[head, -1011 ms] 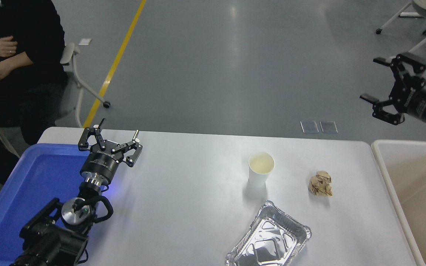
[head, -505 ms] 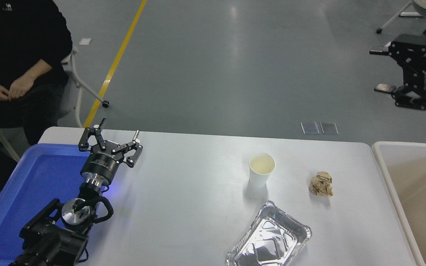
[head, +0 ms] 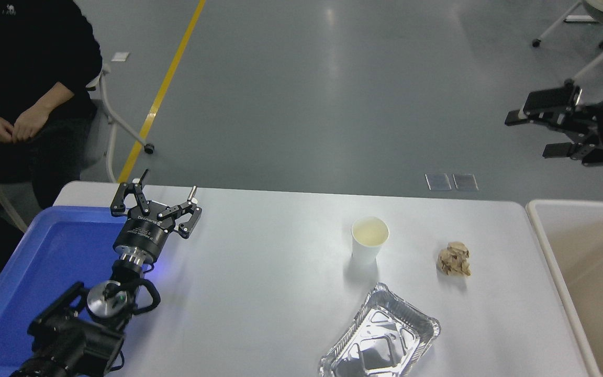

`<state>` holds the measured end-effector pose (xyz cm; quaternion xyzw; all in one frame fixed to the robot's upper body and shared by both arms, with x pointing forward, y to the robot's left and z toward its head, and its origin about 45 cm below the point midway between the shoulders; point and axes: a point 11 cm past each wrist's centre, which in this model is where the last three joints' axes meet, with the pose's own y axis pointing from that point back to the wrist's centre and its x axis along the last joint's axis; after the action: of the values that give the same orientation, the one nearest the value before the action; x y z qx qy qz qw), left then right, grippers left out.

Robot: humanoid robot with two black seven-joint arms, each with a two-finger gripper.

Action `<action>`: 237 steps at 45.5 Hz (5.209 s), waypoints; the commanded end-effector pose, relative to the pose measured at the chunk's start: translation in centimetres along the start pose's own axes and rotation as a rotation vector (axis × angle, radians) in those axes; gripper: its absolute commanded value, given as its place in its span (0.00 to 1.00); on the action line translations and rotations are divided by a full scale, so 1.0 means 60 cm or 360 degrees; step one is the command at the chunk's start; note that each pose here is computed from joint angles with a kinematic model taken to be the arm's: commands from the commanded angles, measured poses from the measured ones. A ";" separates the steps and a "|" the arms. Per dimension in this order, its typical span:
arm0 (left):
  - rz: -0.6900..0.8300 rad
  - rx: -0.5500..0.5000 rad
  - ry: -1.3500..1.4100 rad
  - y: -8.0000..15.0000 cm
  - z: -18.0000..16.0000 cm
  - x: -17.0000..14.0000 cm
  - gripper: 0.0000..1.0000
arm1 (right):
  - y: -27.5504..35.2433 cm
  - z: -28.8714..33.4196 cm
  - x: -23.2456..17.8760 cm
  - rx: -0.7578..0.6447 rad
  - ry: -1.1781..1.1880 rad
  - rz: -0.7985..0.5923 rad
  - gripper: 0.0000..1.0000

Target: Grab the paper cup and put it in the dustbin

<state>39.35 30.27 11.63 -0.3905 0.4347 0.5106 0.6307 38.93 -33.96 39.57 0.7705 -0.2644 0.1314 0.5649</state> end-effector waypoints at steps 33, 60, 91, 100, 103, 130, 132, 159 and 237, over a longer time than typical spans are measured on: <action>0.0000 -0.0001 0.0002 0.000 0.000 0.000 0.99 | -0.126 -0.246 -0.089 -0.0239 0.0720 -0.0336 1.00; 0.0000 0.0000 0.0000 0.000 0.000 0.000 0.99 | -0.292 -0.248 -0.139 -0.0196 0.0699 -0.0411 1.00; 0.0000 0.0000 0.0000 0.000 0.000 0.000 0.99 | -0.399 -0.131 -0.195 -0.0284 0.0617 -0.0392 1.00; 0.0000 0.0000 0.0000 0.000 0.000 0.000 0.99 | -0.417 -0.115 -0.200 -0.0281 0.0561 -0.0329 1.00; 0.0000 0.0000 0.0000 0.000 0.000 0.000 0.99 | -0.422 -0.109 -0.204 -0.0282 0.0554 -0.0313 1.00; 0.0002 0.0000 0.0000 0.000 0.000 0.000 0.99 | -0.452 -0.055 -0.231 -0.0335 0.0508 -0.0247 1.00; 0.0000 0.0000 0.0000 0.000 0.000 0.000 0.99 | -0.453 -0.055 -0.231 -0.0334 0.0505 -0.0246 1.00; 0.0002 0.0000 0.0000 0.000 0.000 0.000 0.99 | -0.455 -0.056 -0.238 -0.0314 0.0480 -0.0261 0.38; 0.0003 0.0001 0.0001 0.000 0.000 0.000 0.99 | -0.014 -0.201 0.044 -0.0149 0.0552 -0.0023 0.00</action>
<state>39.35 30.27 11.63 -0.3904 0.4348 0.5107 0.6307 43.22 -21.78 39.53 0.7100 -0.1204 0.2289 0.6550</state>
